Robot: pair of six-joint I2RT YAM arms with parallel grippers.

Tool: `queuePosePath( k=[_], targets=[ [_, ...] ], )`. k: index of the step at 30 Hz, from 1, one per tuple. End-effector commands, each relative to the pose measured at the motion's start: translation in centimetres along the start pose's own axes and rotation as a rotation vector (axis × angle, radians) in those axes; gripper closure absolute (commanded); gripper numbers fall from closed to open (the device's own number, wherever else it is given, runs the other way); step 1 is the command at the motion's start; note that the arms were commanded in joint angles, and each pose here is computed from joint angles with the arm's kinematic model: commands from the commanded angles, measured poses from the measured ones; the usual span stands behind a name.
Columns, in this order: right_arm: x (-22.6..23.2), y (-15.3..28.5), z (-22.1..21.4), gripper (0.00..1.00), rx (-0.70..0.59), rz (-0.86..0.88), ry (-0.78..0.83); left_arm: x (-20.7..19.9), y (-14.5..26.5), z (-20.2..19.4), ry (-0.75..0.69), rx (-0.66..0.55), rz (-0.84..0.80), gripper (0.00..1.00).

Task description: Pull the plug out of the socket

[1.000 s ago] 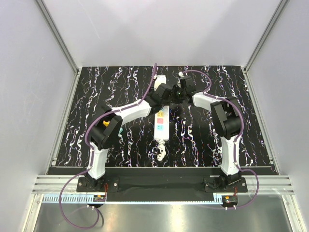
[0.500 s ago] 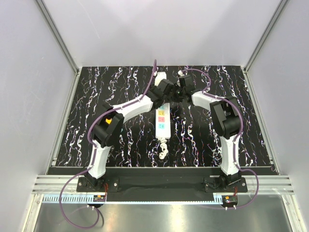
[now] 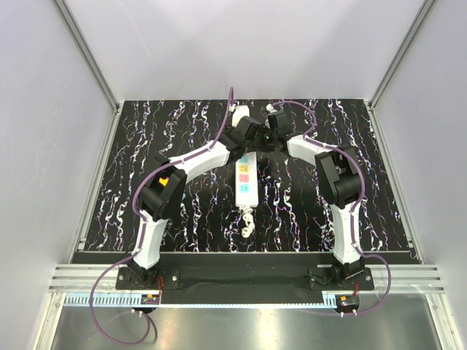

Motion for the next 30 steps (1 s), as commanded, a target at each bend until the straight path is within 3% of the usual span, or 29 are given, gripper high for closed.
queuePosePath(
  k=[1, 8, 30],
  targets=[
    [-3.1, -1.4, -7.3, 1.00, 0.248, -0.175, 0.015, -4.7, 6.5, 12.6, 0.231, -0.382, -0.262, 1.00],
    [-3.0, -1.5, -7.6, 1.00, 0.257, -0.199, 0.037, -5.8, 6.8, 12.0, 0.217, -0.416, -0.347, 1.00],
    [-3.0, -1.6, -7.6, 1.00, 0.258, -0.201, 0.031, -0.1, 11.7, 12.9, 0.146, -0.521, -0.098, 1.00]
  ],
)
Point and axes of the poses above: each gripper's point midway between its finger pads, its own y axis back along the fingers, its own x axis along the line the jaws close on, z = x × y, the point moved 6 cm from there along y, back along the fingers, and after that the axes turned 3 degrees about -y, right-handed, at the moved point
